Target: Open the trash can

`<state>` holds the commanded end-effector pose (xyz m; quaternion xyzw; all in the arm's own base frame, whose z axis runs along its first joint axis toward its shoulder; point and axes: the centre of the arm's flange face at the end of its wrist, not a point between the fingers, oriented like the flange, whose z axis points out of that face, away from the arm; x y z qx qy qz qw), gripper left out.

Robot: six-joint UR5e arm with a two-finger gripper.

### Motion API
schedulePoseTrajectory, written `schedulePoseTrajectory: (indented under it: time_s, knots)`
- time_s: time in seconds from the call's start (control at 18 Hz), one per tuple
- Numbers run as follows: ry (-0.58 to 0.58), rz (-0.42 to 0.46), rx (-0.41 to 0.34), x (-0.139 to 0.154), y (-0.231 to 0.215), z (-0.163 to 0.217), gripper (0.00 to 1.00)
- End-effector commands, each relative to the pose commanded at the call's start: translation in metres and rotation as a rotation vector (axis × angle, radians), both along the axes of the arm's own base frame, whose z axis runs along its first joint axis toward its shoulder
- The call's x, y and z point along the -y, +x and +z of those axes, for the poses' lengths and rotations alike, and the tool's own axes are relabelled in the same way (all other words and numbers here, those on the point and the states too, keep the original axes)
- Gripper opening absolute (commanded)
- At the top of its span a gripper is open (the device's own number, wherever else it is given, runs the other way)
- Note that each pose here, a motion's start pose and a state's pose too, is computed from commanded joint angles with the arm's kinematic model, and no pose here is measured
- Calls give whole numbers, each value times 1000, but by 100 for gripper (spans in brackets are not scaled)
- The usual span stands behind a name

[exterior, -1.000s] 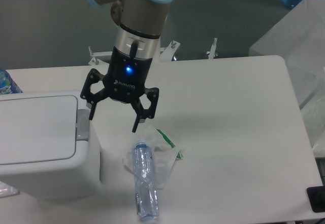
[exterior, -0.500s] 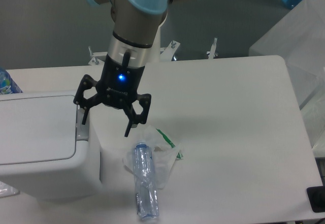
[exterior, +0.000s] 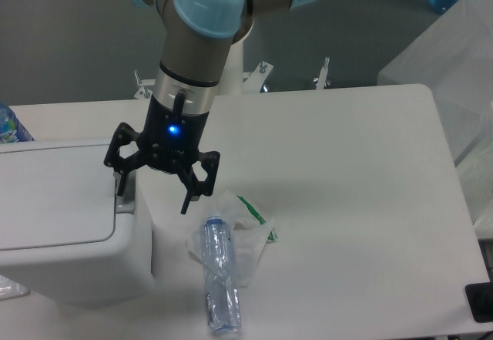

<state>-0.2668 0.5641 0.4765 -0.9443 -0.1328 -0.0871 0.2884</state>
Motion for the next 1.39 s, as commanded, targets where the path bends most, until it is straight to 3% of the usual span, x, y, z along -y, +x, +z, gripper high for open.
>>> schedulePoseTrajectory:
  time_s: [1.39]
  knots:
    - [-4, 5, -19, 2, -2, 2, 100]
